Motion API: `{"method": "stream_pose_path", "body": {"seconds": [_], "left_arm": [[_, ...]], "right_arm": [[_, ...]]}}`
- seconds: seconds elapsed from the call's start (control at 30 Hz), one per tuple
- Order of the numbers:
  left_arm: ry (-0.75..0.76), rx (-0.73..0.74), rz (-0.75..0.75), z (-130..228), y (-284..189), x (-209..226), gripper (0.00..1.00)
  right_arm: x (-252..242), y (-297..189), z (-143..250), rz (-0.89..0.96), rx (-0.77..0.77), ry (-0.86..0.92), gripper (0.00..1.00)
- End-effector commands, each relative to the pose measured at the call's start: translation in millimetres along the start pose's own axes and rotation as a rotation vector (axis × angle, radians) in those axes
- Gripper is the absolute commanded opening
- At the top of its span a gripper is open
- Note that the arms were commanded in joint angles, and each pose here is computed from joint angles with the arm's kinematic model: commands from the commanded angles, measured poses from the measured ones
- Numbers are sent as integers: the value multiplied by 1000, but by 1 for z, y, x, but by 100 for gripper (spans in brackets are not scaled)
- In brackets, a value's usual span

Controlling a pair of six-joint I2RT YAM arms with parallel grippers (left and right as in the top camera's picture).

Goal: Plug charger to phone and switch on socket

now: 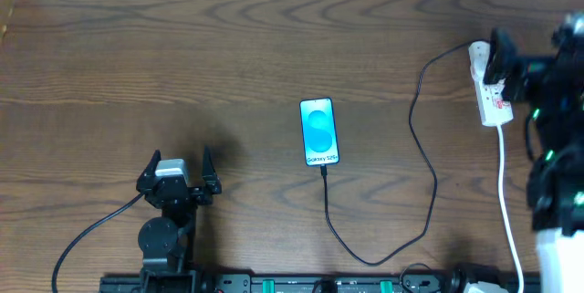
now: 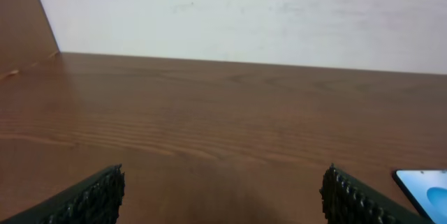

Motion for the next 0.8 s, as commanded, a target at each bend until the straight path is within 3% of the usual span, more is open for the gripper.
{"method": "stream_pose_path", "body": {"seconds": [0.0, 0.4, 0.47, 0.57, 0.77], "left_arm": [[16, 49, -11, 16, 1, 3, 90], [16, 49, -11, 16, 1, 3, 90], [16, 49, -11, 16, 1, 3, 90], [16, 49, -11, 16, 1, 3, 90], [16, 49, -11, 16, 1, 3, 90]], "right_arm": [[7, -20, 53, 13, 8, -21, 99], [26, -64, 189, 25, -116, -42, 99], [27, -69, 211, 35, -51, -47, 99], [27, -72, 223, 43, 1, -80, 99], [25, -75, 214, 57, -43, -156, 99]]}}
Point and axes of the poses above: each gripper's point midway between its finger pads, its own y axis out along the fingers, its own x axis along the line the jaws close on, z = x × y, the point moved 3 cm from there along -y, back along the fingers, and after that the axes turned 4 degrees about -y, right-handed, at the moved point
